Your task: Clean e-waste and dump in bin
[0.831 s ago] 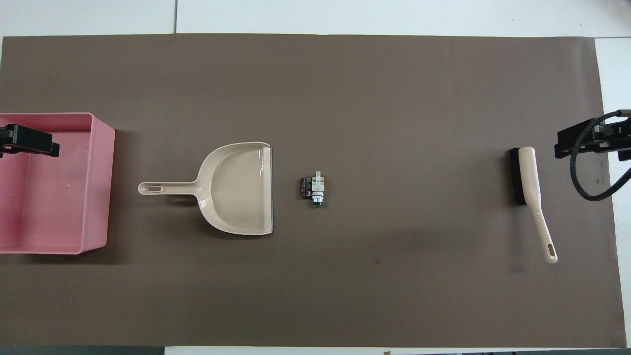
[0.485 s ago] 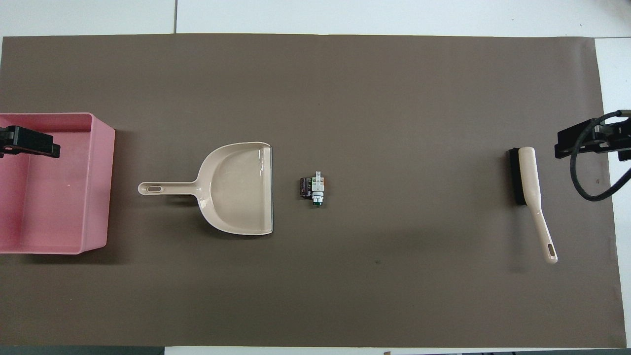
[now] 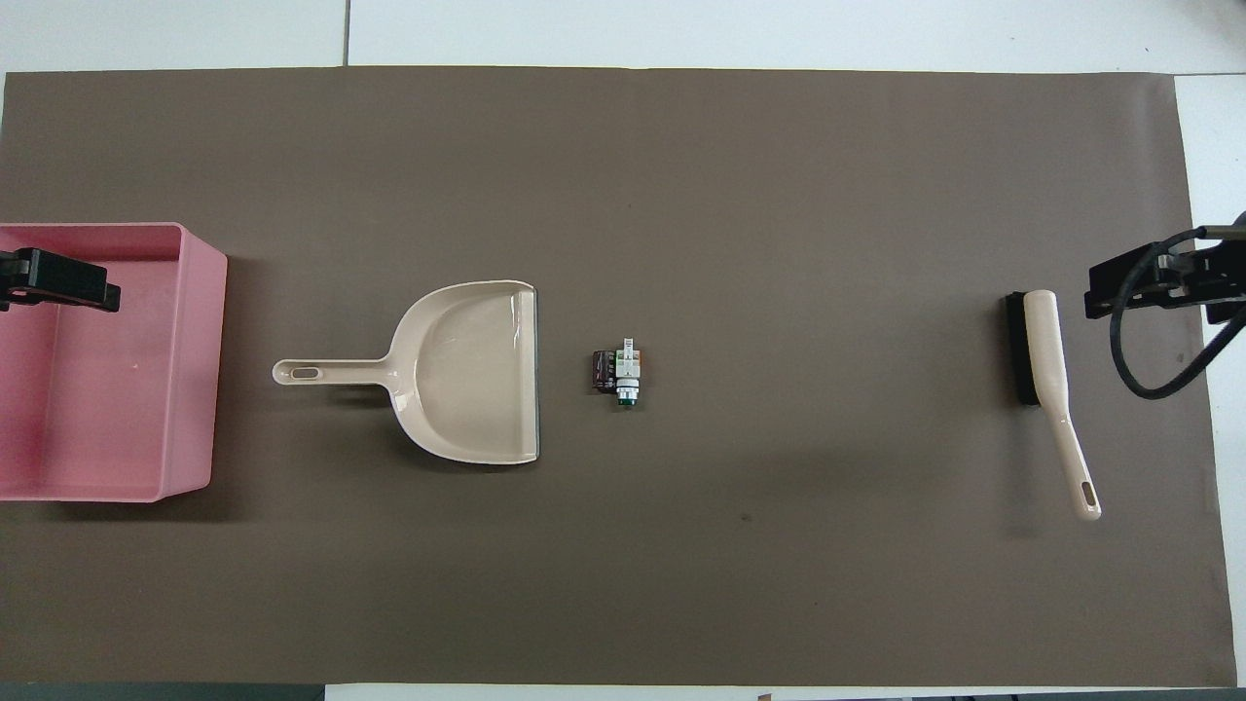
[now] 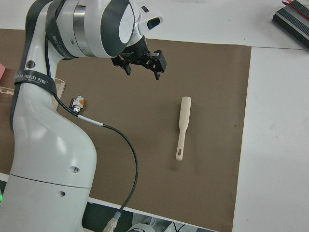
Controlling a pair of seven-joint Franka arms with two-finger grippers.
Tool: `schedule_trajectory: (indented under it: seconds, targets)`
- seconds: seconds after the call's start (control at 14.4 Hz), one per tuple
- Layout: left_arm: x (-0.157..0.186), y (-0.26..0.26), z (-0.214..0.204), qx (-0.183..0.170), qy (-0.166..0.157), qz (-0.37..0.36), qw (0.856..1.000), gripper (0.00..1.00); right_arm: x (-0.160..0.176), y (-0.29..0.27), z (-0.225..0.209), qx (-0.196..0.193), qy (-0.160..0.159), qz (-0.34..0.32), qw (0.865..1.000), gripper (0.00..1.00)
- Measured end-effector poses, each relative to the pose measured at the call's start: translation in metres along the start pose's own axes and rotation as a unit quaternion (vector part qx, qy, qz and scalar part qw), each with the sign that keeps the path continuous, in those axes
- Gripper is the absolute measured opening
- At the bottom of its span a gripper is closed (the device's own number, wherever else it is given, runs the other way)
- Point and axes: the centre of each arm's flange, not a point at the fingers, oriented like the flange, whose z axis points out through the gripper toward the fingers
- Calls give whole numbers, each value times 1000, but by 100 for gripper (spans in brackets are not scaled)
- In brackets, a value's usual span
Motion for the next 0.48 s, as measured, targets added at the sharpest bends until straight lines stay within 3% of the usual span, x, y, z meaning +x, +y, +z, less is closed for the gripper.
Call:
schedule_trajectory:
  seconds: [0.21,0.48]
  targets:
    - [0,3,0,0,1,3,1000,99,-6,37,58,6,16,14,1000,100]
    - [1,6,-1,1,3,30,1000,99,-44,73,143,14,-19,-15,1000,100]
